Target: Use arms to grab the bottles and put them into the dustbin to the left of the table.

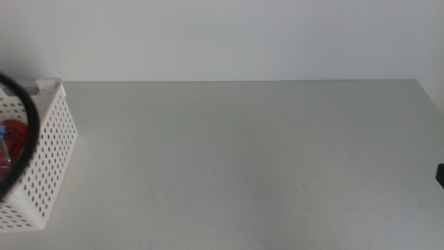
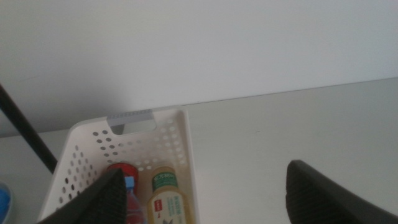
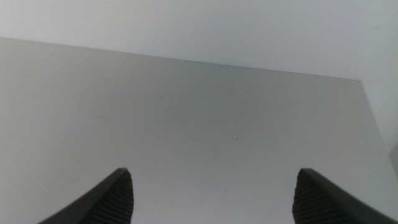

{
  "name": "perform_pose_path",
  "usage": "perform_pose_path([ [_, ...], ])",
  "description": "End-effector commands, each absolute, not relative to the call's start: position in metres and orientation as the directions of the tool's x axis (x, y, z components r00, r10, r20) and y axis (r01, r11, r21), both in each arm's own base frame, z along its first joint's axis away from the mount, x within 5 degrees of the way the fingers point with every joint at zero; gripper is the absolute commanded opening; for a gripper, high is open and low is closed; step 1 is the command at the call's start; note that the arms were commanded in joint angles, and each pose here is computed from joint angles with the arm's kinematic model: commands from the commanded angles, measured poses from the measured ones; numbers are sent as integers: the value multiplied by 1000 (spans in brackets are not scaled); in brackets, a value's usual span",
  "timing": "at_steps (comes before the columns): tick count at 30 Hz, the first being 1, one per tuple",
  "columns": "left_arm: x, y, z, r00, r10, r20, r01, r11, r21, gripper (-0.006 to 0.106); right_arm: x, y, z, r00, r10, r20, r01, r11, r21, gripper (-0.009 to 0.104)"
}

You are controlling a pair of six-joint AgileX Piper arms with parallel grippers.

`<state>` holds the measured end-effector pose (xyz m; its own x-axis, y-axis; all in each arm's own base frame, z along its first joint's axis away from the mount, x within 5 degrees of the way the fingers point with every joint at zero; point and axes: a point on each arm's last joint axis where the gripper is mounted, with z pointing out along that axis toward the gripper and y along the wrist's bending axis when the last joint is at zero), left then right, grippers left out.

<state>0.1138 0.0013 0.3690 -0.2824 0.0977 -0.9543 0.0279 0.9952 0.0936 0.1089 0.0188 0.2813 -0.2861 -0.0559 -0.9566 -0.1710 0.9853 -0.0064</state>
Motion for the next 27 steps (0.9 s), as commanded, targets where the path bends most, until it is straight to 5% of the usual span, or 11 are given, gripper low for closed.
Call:
perform_pose_path([
  [1,103,3,363,-138,126,-982,-11,992,129,84,99,9,282,-185,-41,-982,-99,995,-23,65],
  [11,55,1,246,-166,135,-977,-11,990,139,84,67,0,213,-182,31,-983,4,1000,30,65],
  [17,50,0,194,-195,80,-978,-14,996,84,84,60,0,187,-180,27,-983,4,1000,26,65],
  [27,53,1,178,-206,14,-978,-50,998,25,84,54,0,189,-115,26,-993,2,1000,26,65],
])
